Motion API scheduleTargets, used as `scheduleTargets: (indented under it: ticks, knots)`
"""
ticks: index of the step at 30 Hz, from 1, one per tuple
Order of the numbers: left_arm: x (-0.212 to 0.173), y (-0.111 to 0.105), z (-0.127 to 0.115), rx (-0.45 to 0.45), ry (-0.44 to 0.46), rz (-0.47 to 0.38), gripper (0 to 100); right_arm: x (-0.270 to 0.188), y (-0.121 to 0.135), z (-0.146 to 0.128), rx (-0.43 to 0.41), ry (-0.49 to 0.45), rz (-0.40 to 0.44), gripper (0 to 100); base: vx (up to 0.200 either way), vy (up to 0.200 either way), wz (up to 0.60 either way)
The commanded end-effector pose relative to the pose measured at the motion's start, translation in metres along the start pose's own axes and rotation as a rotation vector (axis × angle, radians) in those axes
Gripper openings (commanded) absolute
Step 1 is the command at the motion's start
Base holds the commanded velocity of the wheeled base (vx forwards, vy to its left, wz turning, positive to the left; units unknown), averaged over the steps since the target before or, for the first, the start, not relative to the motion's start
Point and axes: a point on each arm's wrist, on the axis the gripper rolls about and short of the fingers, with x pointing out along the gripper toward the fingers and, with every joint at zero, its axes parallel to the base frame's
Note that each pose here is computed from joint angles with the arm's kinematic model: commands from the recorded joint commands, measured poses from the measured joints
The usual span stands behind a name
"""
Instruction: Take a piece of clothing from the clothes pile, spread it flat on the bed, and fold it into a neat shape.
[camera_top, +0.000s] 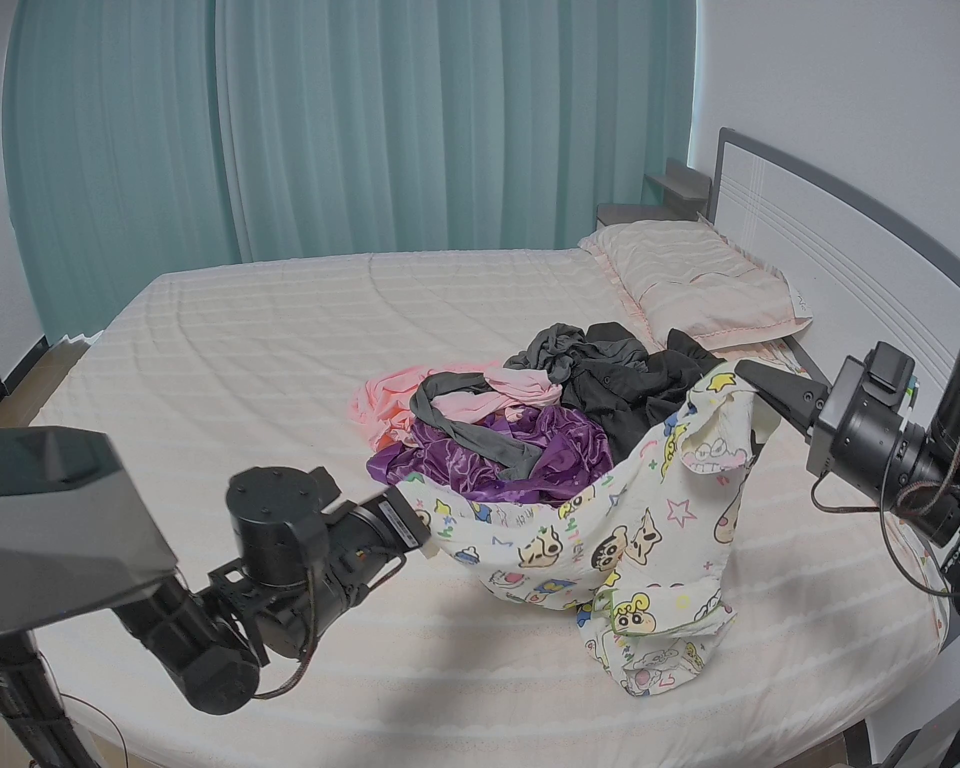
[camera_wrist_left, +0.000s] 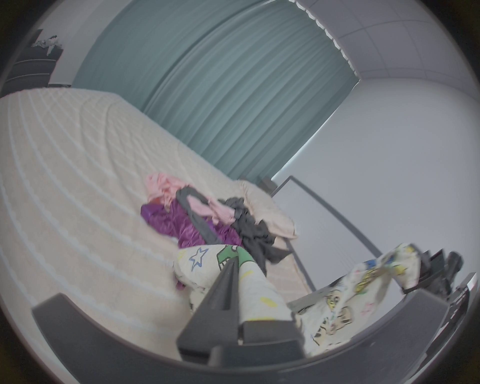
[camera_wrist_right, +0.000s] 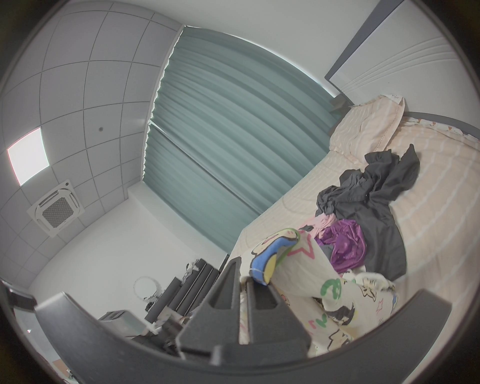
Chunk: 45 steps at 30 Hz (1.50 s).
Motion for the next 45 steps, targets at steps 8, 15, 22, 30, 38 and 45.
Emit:
scheduleTargets:
  ticks: [8, 15, 22, 30, 38, 45]
  knots:
    - [-0.064, -0.055, 0.087, -0.006, -0.320, -0.118, 0, 0.023, 0.063, 0.042, -0.018, -0.206, 0.147, 0, 0.000, 0.000, 0.00]
    - [-0.074, -0.054, 0.087, 0.038, -0.356, -0.069, 0, 0.005, 0.057, 0.021, -0.004, -0.122, 0.131, 0, 0.000, 0.000, 0.00]
    - [-0.066, -0.039, 0.041, 0.030, -0.183, -0.023, 0, 0.014, 0.004, -0.031, 0.034, 0.099, -0.035, 0, 0.000, 0.000, 0.00]
    - [-0.051, -0.024, 0.017, 0.008, -0.092, 0.040, 0, 0.021, -0.006, -0.051, 0.157, 0.117, -0.011, 0, 0.000, 0.000, 0.00]
    - [-0.051, -0.022, 0.014, 0.004, -0.084, 0.047, 0, 0.014, -0.011, -0.054, 0.162, 0.093, 0.005, 0, -0.075, 0.000, 0.00]
    - [-0.053, -0.022, 0.012, -0.016, -0.075, 0.049, 0, 0.014, -0.009, -0.052, 0.159, 0.086, 0.012, 0, -0.171, 0.000, 0.00]
